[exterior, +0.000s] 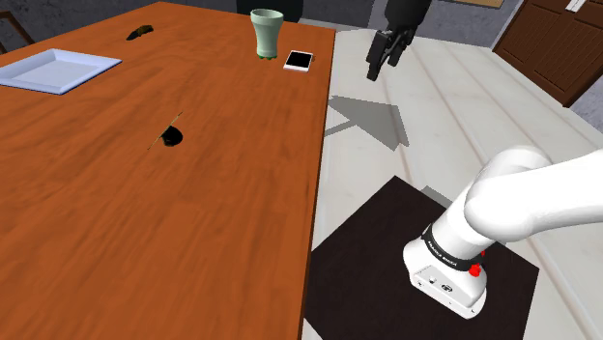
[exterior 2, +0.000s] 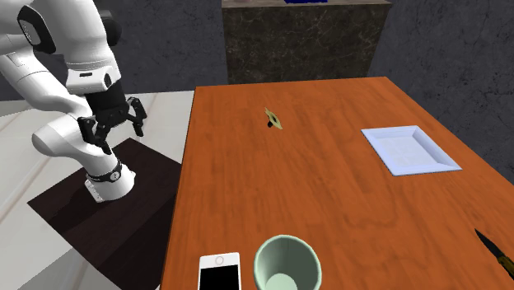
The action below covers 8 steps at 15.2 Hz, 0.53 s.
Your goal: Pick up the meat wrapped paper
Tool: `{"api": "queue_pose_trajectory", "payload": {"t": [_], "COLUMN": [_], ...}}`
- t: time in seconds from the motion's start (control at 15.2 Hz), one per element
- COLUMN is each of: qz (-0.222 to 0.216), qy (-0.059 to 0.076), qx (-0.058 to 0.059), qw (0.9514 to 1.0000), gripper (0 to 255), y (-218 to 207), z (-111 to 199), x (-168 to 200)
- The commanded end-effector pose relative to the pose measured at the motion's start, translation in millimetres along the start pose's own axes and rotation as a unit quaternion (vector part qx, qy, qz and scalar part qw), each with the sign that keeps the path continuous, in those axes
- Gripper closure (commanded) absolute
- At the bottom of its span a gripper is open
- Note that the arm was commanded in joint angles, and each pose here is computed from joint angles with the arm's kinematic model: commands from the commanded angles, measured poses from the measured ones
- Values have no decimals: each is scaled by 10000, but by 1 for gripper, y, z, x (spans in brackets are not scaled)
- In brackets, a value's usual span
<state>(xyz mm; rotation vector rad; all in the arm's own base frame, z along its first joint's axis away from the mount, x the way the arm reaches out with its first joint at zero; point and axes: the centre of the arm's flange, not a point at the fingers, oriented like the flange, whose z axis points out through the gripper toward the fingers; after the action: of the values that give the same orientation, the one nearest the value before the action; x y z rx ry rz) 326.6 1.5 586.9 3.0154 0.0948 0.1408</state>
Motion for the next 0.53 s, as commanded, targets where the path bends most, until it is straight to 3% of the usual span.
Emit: {"api": "queue_pose_trajectory", "payload": {"t": [0.0,0.46], "qz": [0,-473], "qy": [0,505], "qx": [0,269], "qw": [10000,9972], "gripper": [0,0], "y": [0,-61], "z": [0,30], "x": [0,38]}}
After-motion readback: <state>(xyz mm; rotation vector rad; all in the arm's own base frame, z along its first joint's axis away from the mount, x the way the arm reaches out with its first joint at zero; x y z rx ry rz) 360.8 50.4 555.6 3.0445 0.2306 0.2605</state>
